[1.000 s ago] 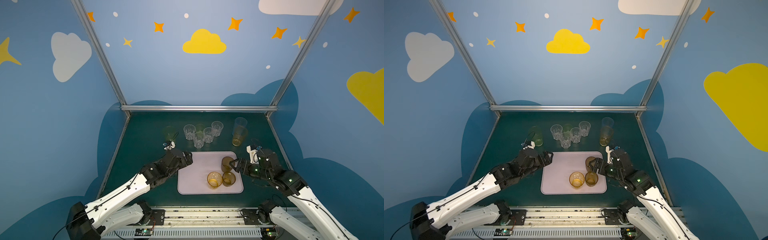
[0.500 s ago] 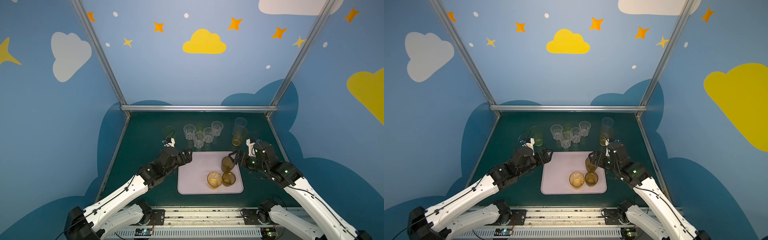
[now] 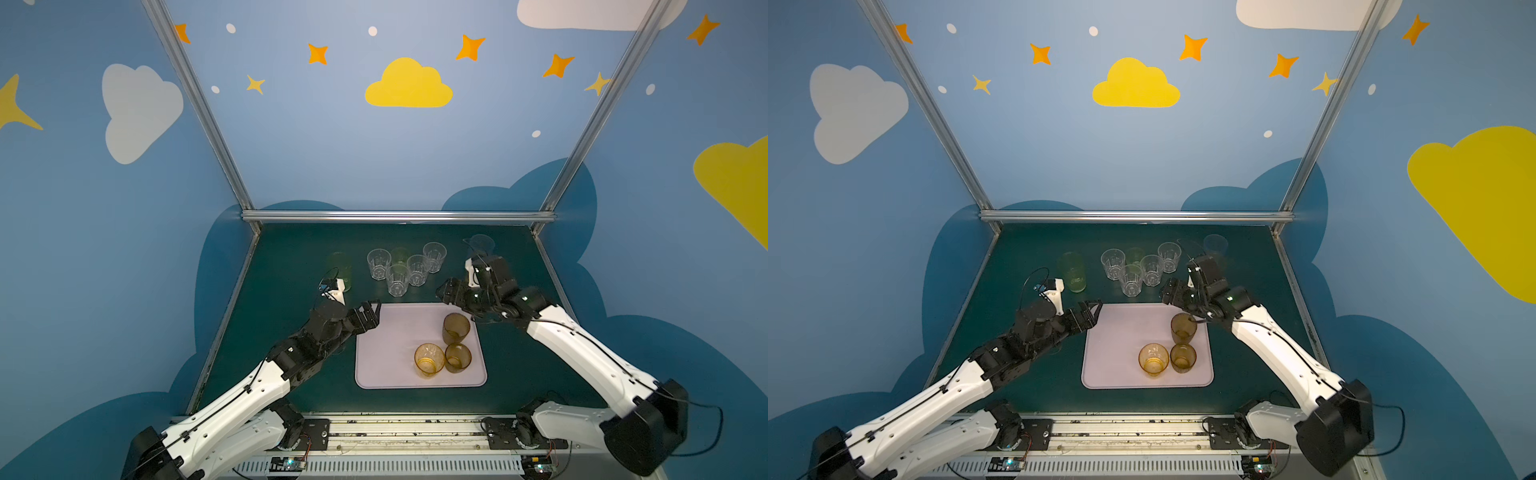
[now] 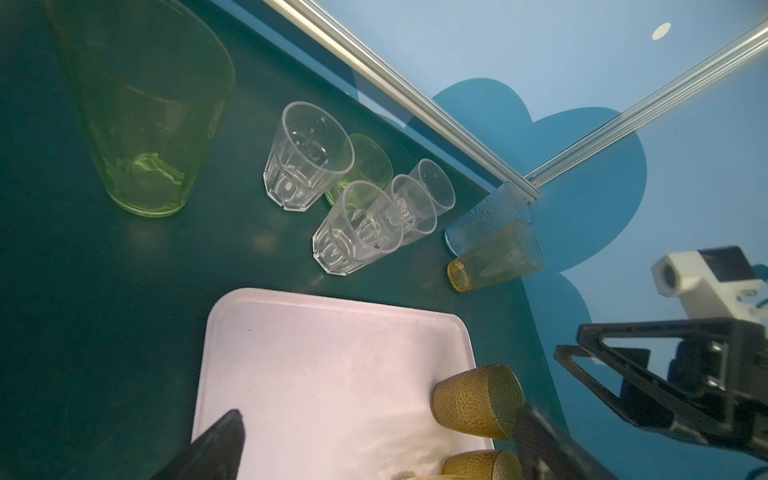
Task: Place the glasses into the tray
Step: Pick up the glass from the center of the table, then place the glass on the tray.
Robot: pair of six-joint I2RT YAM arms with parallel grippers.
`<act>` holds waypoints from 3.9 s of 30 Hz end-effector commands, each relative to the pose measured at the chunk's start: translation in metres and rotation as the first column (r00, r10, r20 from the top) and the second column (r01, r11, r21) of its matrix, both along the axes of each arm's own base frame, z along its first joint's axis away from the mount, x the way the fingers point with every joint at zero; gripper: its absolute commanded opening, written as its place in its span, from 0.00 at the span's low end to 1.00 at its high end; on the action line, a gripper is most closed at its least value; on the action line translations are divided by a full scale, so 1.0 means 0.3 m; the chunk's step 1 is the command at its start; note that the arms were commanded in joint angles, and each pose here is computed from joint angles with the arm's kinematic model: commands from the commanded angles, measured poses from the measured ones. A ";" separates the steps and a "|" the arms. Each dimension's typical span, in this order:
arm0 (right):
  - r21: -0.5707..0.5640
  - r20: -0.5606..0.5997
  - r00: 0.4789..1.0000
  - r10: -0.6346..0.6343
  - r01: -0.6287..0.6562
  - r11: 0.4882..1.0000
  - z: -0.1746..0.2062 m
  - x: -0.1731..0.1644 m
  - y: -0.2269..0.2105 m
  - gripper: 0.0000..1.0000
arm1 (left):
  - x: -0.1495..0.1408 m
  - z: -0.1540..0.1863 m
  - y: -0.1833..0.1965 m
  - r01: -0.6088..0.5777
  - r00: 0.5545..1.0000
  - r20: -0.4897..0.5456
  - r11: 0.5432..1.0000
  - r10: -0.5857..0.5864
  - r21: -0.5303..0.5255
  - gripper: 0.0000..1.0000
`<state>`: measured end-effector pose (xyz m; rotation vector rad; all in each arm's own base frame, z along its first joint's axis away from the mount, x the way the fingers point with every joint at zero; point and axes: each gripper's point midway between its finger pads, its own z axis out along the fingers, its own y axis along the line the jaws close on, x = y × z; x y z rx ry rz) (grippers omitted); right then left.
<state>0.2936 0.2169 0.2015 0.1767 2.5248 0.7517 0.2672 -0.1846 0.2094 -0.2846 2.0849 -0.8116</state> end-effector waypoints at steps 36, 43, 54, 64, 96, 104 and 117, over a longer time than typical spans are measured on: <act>-0.048 -0.101 0.995 0.002 -0.007 0.999 -0.230 0.380 0.314 0.40 | 0.040 0.039 -0.002 0.020 1.000 0.014 0.997 -0.018 -0.078 1.00; -0.056 -0.115 0.993 0.008 -0.015 0.998 -0.256 0.393 0.333 0.36 | 0.038 0.036 -0.008 0.028 1.000 0.011 0.996 -0.027 -0.084 1.00; -0.085 -0.143 0.990 0.001 -0.014 0.996 -0.317 0.405 0.347 0.27 | 0.031 0.034 0.013 0.016 1.000 0.018 0.997 -0.014 -0.076 1.00; -0.111 -0.167 0.986 0.004 -0.022 0.994 -0.352 0.398 0.361 0.03 | 0.026 0.025 0.033 -0.001 1.000 0.018 0.998 0.002 -0.068 1.00; -0.142 -0.006 0.999 0.041 -0.042 0.989 -0.075 0.137 0.251 0.00 | 0.004 0.031 0.018 0.024 1.000 -0.006 0.992 -0.025 -0.123 1.00; -0.122 0.062 0.997 0.038 -0.030 0.992 -0.003 0.047 0.170 0.00 | -0.014 0.054 -0.039 0.149 0.988 -0.031 0.987 -0.151 -0.060 1.00; -0.109 0.133 0.991 0.009 0.006 0.994 0.057 -0.097 0.003 0.00 | -0.060 0.033 -0.109 0.256 0.958 -0.102 0.959 -0.269 -0.126 1.00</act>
